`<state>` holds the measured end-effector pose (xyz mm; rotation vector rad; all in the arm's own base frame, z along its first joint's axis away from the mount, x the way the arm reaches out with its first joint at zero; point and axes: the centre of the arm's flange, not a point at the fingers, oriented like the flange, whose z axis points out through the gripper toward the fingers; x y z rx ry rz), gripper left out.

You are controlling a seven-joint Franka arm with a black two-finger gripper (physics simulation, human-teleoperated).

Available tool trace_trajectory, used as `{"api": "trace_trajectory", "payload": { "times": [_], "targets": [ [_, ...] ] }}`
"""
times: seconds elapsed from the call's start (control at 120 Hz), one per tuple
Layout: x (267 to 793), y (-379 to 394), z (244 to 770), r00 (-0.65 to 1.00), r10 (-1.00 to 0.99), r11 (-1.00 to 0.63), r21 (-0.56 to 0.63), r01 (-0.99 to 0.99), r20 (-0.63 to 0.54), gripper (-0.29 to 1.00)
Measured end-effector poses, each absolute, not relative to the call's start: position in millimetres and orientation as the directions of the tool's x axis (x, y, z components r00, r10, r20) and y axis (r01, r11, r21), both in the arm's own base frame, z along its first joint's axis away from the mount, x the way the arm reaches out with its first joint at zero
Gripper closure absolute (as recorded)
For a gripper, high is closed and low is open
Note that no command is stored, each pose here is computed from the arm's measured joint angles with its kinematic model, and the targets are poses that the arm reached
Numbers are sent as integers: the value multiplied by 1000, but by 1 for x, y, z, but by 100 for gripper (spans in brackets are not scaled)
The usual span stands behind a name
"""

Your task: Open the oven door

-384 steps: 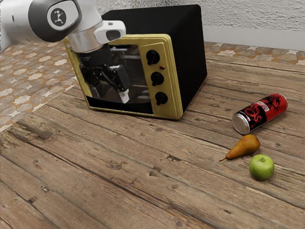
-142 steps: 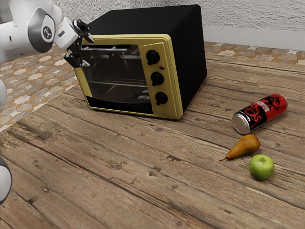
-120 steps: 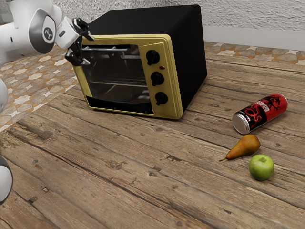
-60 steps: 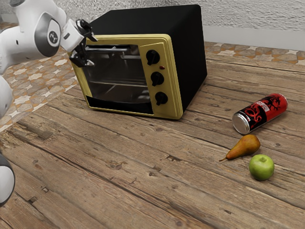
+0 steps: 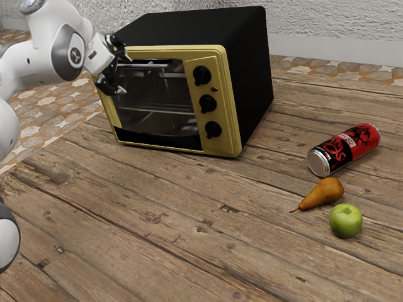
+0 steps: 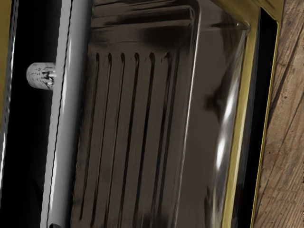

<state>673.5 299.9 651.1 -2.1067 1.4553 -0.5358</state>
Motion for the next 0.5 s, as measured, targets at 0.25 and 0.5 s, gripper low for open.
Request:
{"api": "trace_trajectory", "payload": {
  "times": [0.25, 0.5],
  "targets": [
    [674, 291, 649, 346, -937, -301, -594, -746, 41, 2],
    [348, 202, 724, 375, -925, -321, -650, -689, 59, 7]
  ]
}}
